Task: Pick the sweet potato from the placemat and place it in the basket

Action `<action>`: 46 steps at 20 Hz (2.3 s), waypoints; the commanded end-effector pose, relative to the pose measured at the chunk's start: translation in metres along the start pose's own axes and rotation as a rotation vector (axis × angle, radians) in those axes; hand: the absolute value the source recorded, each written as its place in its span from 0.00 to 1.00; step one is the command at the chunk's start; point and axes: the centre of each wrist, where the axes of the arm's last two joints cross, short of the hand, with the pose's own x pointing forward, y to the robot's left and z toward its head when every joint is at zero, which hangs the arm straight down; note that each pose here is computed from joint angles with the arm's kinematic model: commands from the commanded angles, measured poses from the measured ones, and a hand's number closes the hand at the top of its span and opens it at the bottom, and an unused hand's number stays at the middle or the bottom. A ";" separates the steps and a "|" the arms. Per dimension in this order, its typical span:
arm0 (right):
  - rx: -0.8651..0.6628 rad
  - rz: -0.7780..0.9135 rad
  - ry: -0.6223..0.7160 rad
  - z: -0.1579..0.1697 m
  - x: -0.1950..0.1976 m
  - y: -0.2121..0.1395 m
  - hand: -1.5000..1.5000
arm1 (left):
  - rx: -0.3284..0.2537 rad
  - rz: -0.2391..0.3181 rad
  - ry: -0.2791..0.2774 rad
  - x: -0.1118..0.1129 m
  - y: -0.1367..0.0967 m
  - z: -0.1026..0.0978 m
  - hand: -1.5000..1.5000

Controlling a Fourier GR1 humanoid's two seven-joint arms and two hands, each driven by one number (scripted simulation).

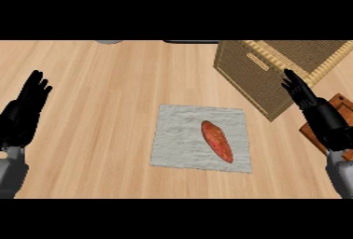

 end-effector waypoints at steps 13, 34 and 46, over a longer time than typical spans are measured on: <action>0.969 -0.284 -0.794 -0.063 0.086 0.161 0.00 | -0.143 -0.024 0.145 -0.003 -0.050 0.003 0.50; 0.809 0.745 -0.403 -0.127 0.287 0.028 0.00 | -0.092 -0.024 0.162 -0.002 -0.048 -0.006 0.50; 1.114 0.616 -0.266 -0.142 0.250 -0.038 0.00 | -0.110 -0.033 0.161 -0.006 -0.032 0.011 0.50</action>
